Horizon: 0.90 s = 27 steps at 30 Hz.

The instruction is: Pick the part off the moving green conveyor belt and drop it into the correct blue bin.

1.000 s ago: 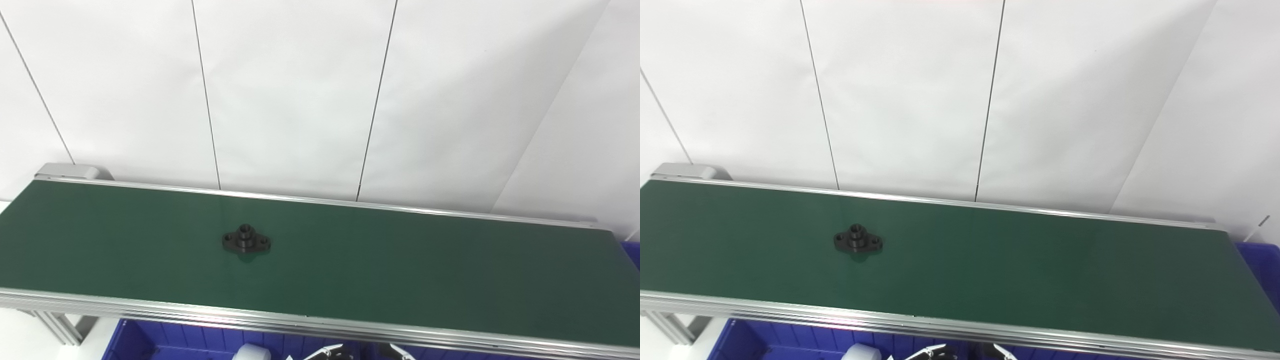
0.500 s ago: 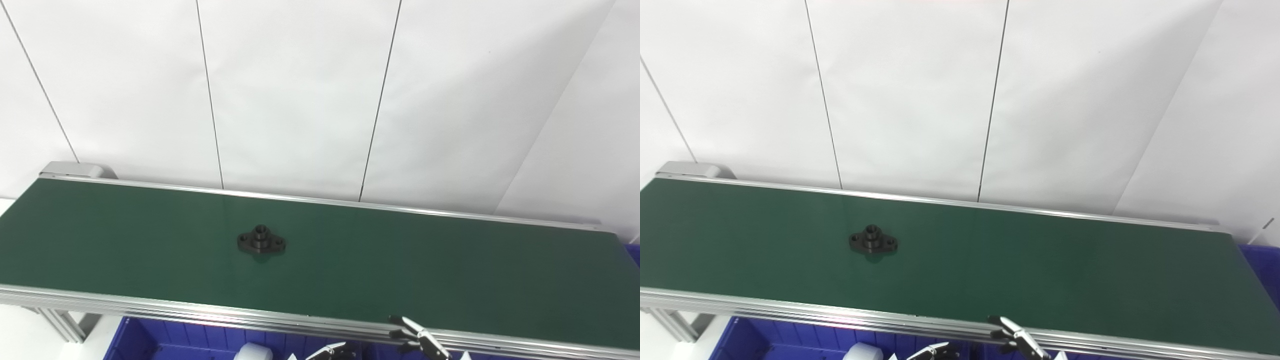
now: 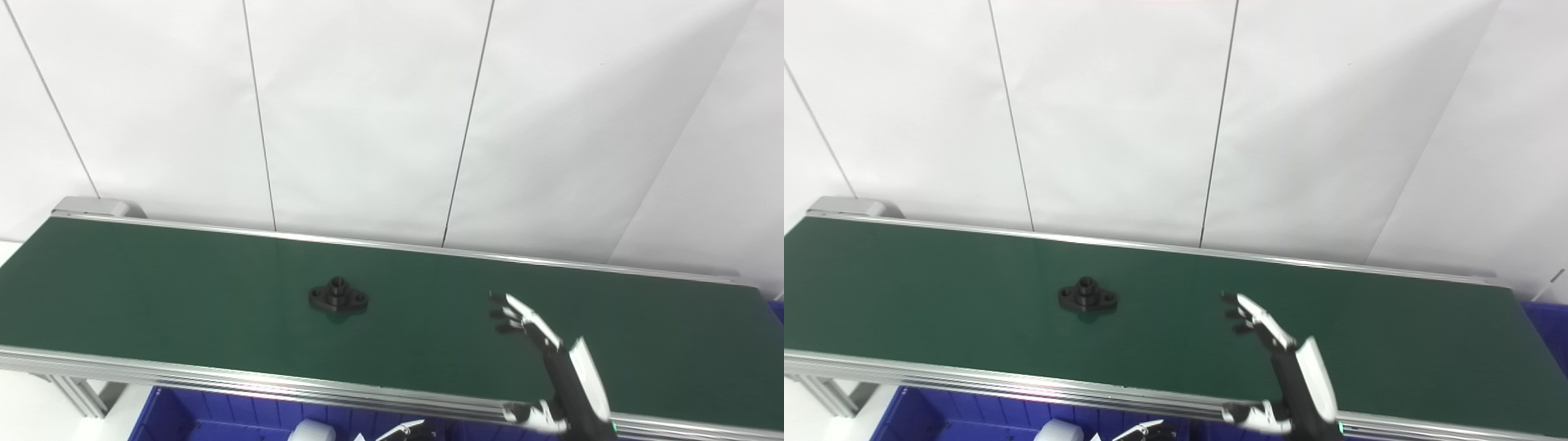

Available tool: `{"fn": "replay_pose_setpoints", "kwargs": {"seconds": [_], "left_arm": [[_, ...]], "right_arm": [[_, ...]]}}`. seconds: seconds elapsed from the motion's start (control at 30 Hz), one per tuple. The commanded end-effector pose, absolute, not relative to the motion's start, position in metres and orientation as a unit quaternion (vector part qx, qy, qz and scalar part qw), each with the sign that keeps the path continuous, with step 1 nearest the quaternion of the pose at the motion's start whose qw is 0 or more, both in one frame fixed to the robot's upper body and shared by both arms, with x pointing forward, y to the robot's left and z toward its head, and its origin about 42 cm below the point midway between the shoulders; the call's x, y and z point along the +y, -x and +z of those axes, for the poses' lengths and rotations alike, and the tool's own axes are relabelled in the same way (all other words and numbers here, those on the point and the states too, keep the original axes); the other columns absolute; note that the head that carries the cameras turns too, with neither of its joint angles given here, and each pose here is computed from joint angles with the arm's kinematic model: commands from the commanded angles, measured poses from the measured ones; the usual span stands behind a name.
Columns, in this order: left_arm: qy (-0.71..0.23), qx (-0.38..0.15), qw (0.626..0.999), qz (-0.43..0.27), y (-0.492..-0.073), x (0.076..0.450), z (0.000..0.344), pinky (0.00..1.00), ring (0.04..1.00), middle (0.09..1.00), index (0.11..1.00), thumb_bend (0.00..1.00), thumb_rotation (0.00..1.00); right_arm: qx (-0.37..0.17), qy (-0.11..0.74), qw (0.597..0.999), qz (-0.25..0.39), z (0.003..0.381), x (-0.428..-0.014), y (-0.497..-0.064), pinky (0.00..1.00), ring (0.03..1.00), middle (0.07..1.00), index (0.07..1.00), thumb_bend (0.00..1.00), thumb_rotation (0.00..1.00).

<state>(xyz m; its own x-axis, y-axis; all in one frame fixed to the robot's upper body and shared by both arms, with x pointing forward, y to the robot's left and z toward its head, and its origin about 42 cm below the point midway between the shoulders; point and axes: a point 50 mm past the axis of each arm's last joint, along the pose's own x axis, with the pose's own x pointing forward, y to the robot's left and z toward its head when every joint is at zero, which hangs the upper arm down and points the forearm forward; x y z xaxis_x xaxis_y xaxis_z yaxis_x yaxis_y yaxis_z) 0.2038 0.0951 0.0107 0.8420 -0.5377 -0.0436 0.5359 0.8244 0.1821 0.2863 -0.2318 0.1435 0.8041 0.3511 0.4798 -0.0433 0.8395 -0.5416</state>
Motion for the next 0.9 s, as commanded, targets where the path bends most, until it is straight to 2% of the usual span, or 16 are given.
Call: {"fn": "replay_pose_setpoints", "kwargs": {"seconds": [0.0, 0.17, 0.2, 0.43, 0.6, 0.87], "left_arm": [[-0.084, -0.046, 0.955, -0.279, -0.214, 0.082, 0.025, 0.72, 0.803, 0.83, 0.834, 0.75, 0.61], [-0.077, -0.044, 0.956, -0.28, -0.215, 0.08, 0.026, 0.72, 0.8, 0.833, 0.836, 0.75, 0.59], [-0.075, -0.045, 0.956, -0.28, -0.216, 0.079, 0.026, 0.72, 0.801, 0.837, 0.837, 0.75, 0.59], [-0.08, -0.047, 0.956, -0.279, -0.217, 0.077, 0.027, 0.69, 0.796, 0.84, 0.839, 0.75, 0.6], [-0.077, -0.046, 0.956, -0.28, -0.218, 0.074, 0.027, 0.69, 0.795, 0.843, 0.84, 0.75, 0.61], [-0.077, -0.048, 0.956, -0.28, -0.217, 0.068, 0.03, 0.7, 0.794, 0.841, 0.841, 0.75, 0.61]], "right_arm": [[-0.319, 0.285, 0.898, 0.101, 0.161, -0.228, -0.302, 0.7, 0.801, 0.871, 0.879, 0.9, 0.95], [-0.298, 0.384, 0.871, 0.078, 0.186, -0.206, -0.33, 0.72, 0.813, 0.861, 0.881, 0.89, 0.86], [-0.295, 0.394, 0.867, 0.076, 0.19, -0.202, -0.335, 0.71, 0.8, 0.853, 0.876, 0.89, 0.82], [-0.274, 0.454, 0.844, 0.078, 0.202, -0.175, -0.375, 0.64, 0.768, 0.834, 0.855, 0.89, 0.72], [-0.25, 0.48, 0.836, 0.088, 0.204, -0.165, -0.402, 0.66, 0.782, 0.835, 0.856, 0.9, 0.7], [-0.21, 0.557, 0.796, 0.112, 0.202, -0.144, -0.448, 0.67, 0.782, 0.837, 0.859, 0.92, 0.7]]}}
